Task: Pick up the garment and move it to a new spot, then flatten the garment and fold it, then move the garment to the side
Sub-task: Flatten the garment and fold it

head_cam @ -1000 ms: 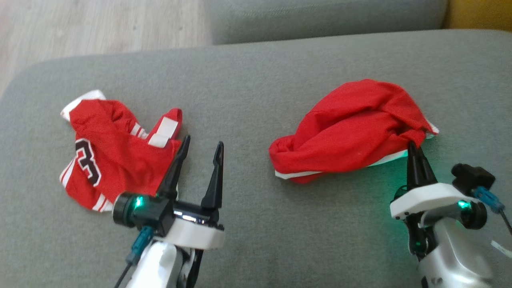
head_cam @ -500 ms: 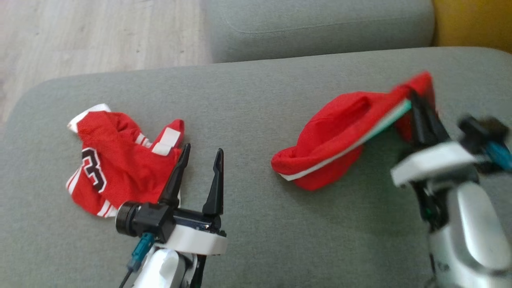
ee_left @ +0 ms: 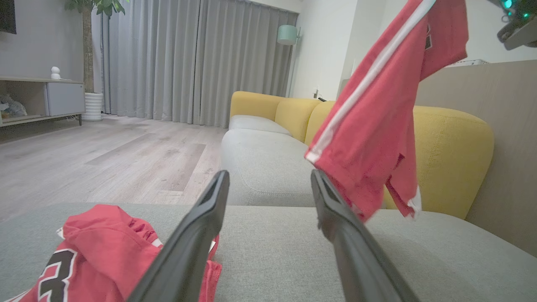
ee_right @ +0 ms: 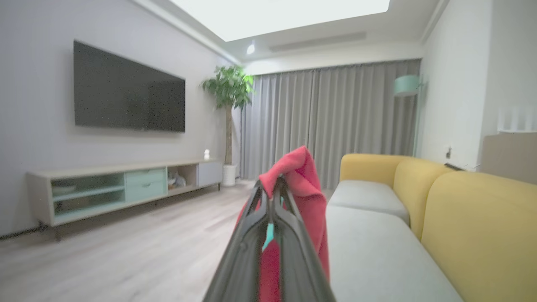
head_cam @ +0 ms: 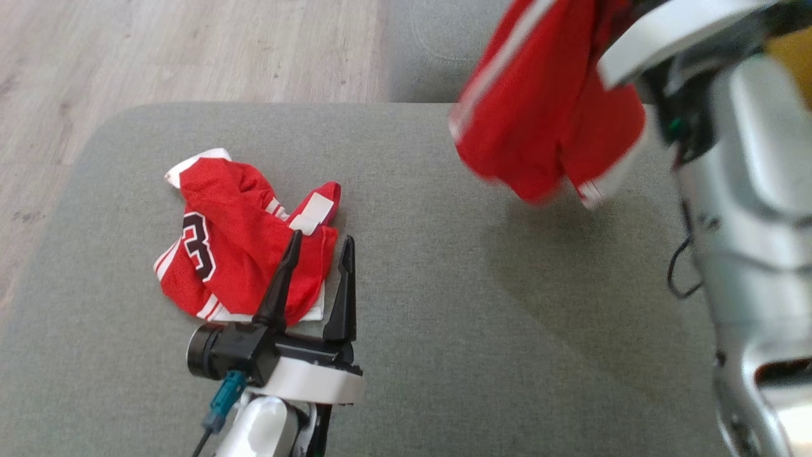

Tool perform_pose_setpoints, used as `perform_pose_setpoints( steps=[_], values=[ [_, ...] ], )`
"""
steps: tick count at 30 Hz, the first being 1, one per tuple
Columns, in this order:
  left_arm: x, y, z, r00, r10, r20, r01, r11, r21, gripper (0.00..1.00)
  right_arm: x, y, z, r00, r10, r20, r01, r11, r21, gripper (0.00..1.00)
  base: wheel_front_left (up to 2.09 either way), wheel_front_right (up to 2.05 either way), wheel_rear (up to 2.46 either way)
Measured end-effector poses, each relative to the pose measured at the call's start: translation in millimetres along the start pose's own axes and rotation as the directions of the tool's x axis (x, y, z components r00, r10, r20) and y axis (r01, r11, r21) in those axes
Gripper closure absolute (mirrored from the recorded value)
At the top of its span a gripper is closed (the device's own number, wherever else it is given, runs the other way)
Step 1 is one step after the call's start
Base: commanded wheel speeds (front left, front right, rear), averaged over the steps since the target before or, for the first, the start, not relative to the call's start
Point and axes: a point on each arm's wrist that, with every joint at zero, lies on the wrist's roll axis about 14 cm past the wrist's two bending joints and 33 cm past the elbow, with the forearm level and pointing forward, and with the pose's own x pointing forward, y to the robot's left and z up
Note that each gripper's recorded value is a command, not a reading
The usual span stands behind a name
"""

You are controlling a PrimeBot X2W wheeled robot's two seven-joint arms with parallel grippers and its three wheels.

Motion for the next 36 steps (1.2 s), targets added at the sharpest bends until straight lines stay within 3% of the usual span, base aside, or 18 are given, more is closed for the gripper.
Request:
perform_pose_setpoints(
  steps=[4,7,10,14,18,23,33,34,35,36],
  values=[
    [-2,2,3,1.000,0.010,0.007,-0.010,1.000,0.002,0.00,4,-26,34,0.989,-0.072,0.127,0.068,0.997,0.033,1.00,0.00,0.00,0.00],
    [-2,1,-1,1.000,0.010,-0.002,-0.010,1.000,-0.006,0.00,-17,-45,-4,0.990,-0.133,0.045,0.130,0.989,0.070,1.00,0.00,0.00,0.00],
    [3,-4,-4,1.000,-0.009,-0.007,0.009,1.000,-0.010,0.00,-60,-64,-70,0.970,-0.216,-0.112,0.231,0.964,0.135,1.00,0.00,0.00,0.00],
    [9,-15,-10,0.999,-0.046,-0.021,0.046,0.999,-0.011,0.00,-141,-73,-153,0.894,-0.299,-0.334,0.372,0.911,0.179,1.00,0.00,0.00,0.00],
    [16,-25,-17,0.996,-0.087,-0.036,0.087,0.996,-0.013,0.00,-208,-71,-197,0.811,-0.361,-0.461,0.486,0.853,0.188,1.00,0.00,0.00,0.00],
    [22,-37,-27,0.990,-0.130,-0.061,0.129,0.991,-0.023,0.00,-259,-87,-212,0.733,-0.448,-0.513,0.583,0.802,0.132,1.00,0.00,0.00,0.00],
    [35,-50,-37,0.980,-0.182,-0.081,0.181,0.983,-0.022,0.00,-287,-103,-224,0.674,-0.520,-0.524,0.649,0.756,0.084,1.00,0.00,0.00,0.00],
    [35,-50,-38,0.980,-0.183,-0.083,0.182,0.983,-0.022,0.00,-288,-105,-223,0.673,-0.530,-0.515,0.651,0.756,0.073,0.56,0.00,0.00,0.00],
    [35,-50,-39,0.979,-0.184,-0.084,0.183,0.983,-0.021,0.00,-289,-107,-221,0.677,-0.537,-0.503,0.644,0.763,0.051,0.00,0.00,0.00,0.00],
    [36,-50,-39,0.979,-0.185,-0.085,0.184,0.983,-0.020,0.00,-287,-106,-219,0.688,-0.537,-0.489,0.620,0.784,0.012,0.00,0.00,0.00,0.00]
  ],
)
